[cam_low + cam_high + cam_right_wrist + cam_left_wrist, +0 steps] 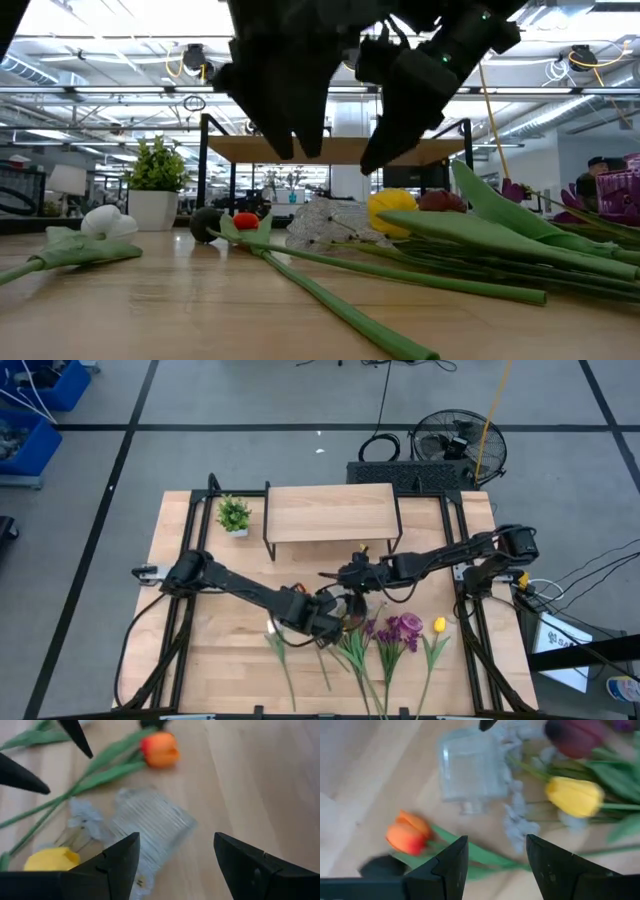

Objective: Pick and place flowers into a vace then onto a shelf
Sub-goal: Put the white vase on the shelf

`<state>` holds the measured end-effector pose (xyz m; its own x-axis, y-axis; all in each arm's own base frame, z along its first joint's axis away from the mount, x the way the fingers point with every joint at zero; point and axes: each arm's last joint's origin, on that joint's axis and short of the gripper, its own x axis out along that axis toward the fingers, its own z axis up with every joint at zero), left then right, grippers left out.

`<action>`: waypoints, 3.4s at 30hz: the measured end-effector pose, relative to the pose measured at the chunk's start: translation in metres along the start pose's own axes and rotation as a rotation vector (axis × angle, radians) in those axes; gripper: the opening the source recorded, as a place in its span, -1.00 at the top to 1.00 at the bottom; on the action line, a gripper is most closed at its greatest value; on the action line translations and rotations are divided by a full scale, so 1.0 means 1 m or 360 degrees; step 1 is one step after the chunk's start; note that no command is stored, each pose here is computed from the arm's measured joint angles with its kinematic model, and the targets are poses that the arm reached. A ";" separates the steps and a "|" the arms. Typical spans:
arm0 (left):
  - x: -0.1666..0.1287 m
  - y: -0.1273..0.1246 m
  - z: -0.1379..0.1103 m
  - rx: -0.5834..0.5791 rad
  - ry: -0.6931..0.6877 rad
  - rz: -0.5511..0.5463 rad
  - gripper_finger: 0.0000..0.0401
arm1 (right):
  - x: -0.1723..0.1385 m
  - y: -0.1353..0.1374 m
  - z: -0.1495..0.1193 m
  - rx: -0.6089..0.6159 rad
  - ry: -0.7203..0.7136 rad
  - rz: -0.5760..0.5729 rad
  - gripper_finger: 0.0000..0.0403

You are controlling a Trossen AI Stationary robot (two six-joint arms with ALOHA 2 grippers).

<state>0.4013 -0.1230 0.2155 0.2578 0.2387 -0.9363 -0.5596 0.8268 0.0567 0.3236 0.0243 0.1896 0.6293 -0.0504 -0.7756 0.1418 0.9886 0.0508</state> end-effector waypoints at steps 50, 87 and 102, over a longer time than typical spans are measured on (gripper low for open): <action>0.031 0.036 0.035 -0.0134 0.0231 -0.0132 -0.02 | -0.134 -0.028 -0.030 0.0390 0.0179 -0.0339 -0.23; 0.060 0.046 0.038 -0.0188 0.0183 -0.0245 0.22 | -0.148 -0.029 -0.029 0.0424 0.0068 -0.0302 -0.22; 0.060 0.052 0.045 -0.0145 0.0242 -0.0385 0.96 | -0.148 -0.029 -0.029 0.0424 0.0067 -0.0302 -0.22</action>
<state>0.4232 -0.0424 0.1784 0.2751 -0.0447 -0.9604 -0.5663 0.7997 -0.1994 0.2042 0.0075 0.2842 0.5412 -0.2187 -0.8120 0.4519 0.8900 0.0615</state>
